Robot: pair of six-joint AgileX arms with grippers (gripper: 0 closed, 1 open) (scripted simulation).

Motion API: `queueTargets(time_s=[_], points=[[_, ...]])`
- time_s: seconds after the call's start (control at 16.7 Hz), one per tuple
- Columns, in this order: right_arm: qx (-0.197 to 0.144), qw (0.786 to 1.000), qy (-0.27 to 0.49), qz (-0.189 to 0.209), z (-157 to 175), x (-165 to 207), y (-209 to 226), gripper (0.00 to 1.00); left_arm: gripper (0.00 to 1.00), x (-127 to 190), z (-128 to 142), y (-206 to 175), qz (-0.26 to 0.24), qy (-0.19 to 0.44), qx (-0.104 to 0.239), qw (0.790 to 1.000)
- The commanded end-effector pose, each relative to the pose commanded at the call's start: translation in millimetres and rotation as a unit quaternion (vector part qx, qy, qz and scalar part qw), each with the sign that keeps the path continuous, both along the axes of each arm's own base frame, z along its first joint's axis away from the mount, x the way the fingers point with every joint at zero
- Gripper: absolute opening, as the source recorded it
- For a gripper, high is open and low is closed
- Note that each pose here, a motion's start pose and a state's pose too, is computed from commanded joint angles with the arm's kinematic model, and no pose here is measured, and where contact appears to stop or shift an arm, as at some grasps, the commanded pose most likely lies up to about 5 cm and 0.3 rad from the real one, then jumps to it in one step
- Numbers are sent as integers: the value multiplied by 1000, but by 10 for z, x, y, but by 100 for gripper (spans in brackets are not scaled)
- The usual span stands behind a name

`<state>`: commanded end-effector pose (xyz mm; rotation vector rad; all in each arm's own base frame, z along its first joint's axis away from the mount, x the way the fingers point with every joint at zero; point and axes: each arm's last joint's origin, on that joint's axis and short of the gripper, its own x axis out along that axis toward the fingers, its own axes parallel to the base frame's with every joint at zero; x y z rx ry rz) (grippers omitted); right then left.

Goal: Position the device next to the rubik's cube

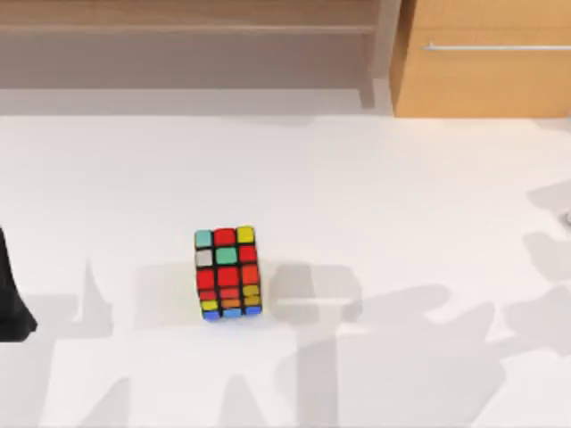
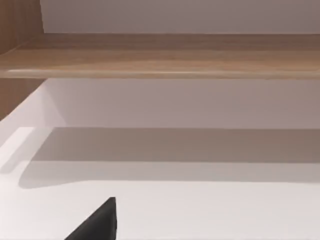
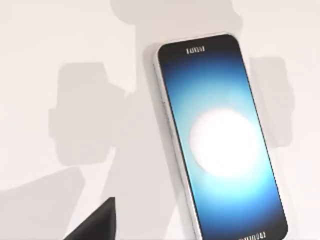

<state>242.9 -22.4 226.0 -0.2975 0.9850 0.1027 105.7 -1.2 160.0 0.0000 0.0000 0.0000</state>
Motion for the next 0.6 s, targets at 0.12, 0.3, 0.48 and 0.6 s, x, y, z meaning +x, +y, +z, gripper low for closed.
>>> queueTargets(time_s=[0.12, 0.3, 0.48, 0.6], points=[[-5, 997, 77, 18, -110, 315, -66, 100, 100, 0, 0, 0, 0, 0, 0, 1000], [-7, 984, 172, 46, -340, 726, -168, 100, 100, 0, 0, 0, 0, 0, 0, 1000], [-4, 967, 243, 70, -609, 1038, -258, 100, 100, 0, 0, 0, 0, 0, 0, 1000], [-3, 959, 271, 81, -734, 1172, -301, 100, 100, 0, 0, 0, 0, 0, 0, 1000]])
